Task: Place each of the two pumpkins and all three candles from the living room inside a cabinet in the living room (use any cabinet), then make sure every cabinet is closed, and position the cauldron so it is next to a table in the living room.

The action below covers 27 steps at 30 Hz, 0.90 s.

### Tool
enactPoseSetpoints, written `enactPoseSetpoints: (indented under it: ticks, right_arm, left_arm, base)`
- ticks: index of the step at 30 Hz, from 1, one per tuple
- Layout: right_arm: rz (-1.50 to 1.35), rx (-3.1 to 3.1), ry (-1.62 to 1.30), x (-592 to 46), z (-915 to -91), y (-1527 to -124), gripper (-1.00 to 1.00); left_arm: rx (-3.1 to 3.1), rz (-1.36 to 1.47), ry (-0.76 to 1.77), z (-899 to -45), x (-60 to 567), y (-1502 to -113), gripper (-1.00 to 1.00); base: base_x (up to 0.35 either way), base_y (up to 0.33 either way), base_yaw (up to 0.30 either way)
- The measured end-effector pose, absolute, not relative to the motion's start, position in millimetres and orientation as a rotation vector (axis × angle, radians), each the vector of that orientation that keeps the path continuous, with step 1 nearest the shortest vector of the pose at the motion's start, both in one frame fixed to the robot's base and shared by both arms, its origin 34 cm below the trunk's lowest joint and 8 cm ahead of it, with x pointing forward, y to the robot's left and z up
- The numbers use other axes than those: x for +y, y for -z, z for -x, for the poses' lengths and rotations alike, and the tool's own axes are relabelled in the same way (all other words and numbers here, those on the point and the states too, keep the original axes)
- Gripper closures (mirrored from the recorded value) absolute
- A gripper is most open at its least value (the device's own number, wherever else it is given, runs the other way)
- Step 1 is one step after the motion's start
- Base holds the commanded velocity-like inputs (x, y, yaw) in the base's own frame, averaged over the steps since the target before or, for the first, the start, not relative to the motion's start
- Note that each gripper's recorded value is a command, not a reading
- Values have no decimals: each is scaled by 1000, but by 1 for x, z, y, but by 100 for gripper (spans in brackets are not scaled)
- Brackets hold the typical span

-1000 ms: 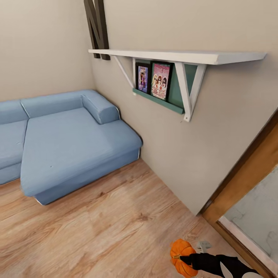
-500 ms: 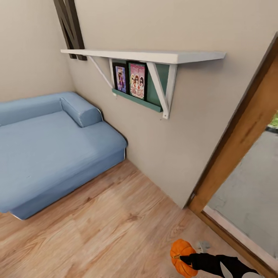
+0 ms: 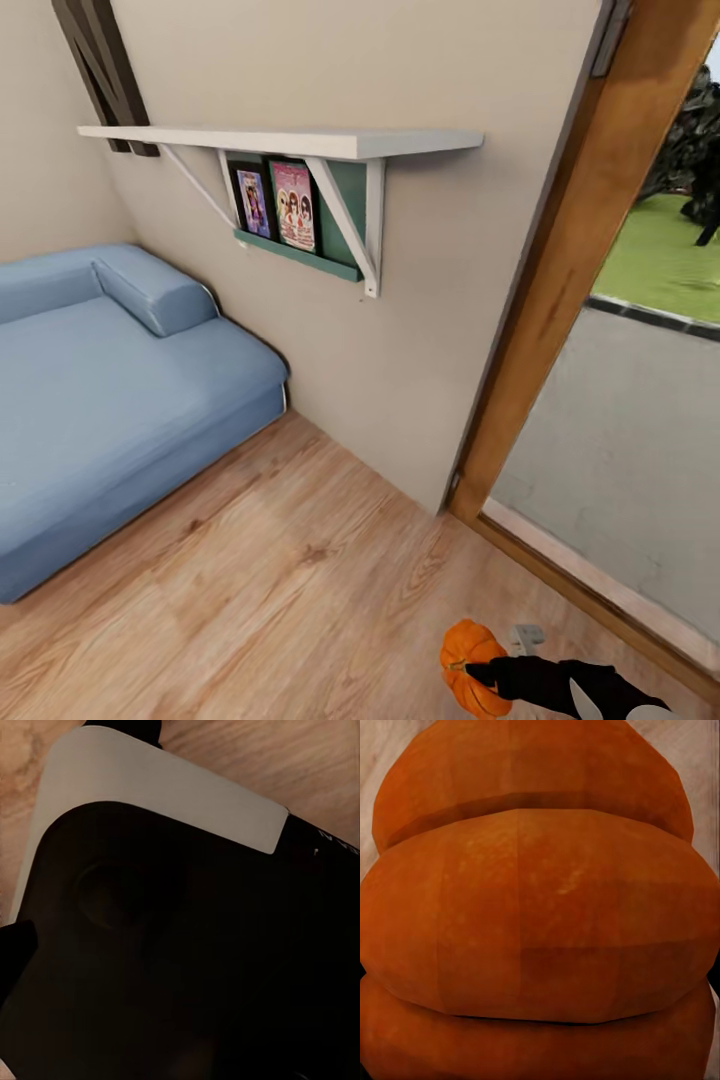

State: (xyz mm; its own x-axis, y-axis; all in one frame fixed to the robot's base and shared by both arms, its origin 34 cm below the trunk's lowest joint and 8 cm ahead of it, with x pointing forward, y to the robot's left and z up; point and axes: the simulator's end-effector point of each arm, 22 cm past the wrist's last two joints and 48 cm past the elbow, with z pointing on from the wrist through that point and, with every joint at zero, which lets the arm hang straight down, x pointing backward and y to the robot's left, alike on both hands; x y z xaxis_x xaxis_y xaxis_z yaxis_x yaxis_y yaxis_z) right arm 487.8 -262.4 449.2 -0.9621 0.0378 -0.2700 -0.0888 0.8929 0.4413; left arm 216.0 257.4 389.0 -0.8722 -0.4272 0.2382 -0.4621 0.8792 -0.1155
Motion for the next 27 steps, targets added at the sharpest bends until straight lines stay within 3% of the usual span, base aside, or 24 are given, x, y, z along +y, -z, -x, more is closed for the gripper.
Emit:
enactPoseSetpoints:
  ticks: [27]
  right_arm:
    - [21,2821,-706,-253,-470,-442,100]
  left_arm:
    - [-2839,-672,-212,-210,275,-389,-100]
  base:
    - [0,0,-283]
